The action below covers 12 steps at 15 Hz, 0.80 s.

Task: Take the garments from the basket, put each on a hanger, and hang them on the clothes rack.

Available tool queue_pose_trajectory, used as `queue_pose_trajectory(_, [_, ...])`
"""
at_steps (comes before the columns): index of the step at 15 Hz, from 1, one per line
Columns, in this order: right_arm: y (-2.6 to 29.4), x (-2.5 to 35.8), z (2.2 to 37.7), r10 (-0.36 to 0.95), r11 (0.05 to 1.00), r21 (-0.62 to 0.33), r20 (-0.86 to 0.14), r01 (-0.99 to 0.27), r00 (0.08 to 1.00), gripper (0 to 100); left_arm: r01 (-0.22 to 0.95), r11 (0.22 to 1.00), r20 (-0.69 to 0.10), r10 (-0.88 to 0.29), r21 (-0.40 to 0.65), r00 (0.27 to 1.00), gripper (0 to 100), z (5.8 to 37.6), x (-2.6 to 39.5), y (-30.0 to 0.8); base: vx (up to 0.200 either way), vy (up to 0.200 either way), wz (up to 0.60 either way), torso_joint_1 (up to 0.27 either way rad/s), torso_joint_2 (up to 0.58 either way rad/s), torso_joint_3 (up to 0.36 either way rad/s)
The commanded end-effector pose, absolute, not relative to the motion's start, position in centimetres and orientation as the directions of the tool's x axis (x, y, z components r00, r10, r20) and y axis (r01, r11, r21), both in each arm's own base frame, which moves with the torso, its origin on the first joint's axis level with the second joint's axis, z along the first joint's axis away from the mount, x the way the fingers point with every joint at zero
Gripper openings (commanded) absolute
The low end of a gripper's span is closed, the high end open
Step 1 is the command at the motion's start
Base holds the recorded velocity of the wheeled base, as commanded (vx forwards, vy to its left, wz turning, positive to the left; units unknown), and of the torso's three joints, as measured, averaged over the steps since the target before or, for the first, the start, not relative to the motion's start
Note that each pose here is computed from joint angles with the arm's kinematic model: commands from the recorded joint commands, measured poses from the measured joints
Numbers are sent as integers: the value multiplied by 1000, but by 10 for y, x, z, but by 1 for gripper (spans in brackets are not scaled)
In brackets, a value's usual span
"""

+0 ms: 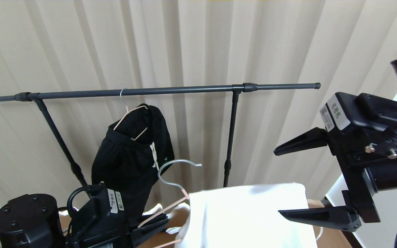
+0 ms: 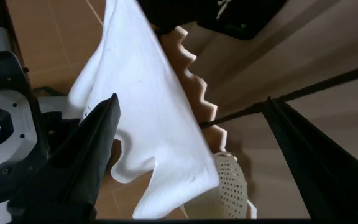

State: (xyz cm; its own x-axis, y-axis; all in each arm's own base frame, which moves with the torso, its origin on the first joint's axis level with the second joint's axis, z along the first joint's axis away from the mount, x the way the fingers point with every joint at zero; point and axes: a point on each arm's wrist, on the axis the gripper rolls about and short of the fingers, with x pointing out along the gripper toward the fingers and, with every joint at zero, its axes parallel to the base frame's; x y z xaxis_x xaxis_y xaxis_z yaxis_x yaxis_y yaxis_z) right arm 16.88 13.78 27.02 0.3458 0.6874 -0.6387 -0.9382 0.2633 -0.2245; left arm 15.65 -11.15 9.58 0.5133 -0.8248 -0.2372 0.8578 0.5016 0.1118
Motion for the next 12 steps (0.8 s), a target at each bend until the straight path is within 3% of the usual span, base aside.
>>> queue_pose_trajectory(1, [148,181,263,671,212,-176,-689,-961,275,100,859,500,-234,-827,113,512,0,96,156,-112,0,0,0,0,0,0])
queue_pose_trajectory(4, [156,194,258,654,157,-155,-724,-975,221,100,862,492,-217,-834,120,507,0,97,154,-113,0,0,0,0,0,0])
queue_pose_trajectory(12, [189,234,230,614,145,-101,-771,-984,170,100,859,495,-195,-836,132,512,0,101,156,-114,0,0,0,0,0,0])
